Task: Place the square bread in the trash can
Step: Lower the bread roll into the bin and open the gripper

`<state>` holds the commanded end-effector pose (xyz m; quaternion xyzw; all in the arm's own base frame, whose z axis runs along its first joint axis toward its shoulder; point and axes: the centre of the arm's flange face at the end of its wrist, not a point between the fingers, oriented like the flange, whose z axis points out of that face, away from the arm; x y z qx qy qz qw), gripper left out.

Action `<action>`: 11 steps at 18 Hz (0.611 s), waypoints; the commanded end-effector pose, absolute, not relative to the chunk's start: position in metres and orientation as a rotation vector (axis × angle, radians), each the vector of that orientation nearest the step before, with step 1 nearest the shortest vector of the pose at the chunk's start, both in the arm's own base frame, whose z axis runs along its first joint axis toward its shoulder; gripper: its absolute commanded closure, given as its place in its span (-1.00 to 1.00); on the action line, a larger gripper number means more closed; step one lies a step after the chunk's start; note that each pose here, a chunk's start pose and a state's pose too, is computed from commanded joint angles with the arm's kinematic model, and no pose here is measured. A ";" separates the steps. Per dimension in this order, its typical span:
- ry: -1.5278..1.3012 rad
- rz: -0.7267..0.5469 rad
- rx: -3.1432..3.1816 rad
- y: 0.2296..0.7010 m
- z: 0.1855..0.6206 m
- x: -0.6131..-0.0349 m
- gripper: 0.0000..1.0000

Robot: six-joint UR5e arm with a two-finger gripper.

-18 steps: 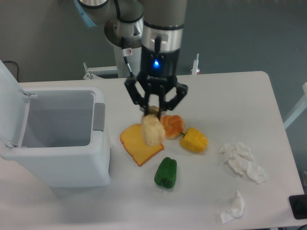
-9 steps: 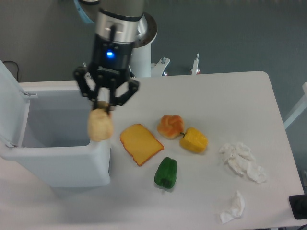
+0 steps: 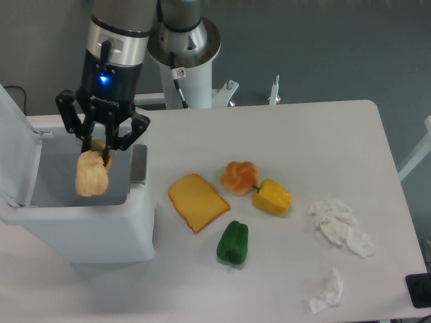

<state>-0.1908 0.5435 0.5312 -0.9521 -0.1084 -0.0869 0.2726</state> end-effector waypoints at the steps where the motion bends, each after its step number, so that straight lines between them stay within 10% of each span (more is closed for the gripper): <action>1: -0.285 -0.234 -2.564 0.545 0.531 -0.188 0.21; 11: -0.275 -0.232 -2.574 0.544 0.527 -0.187 -0.20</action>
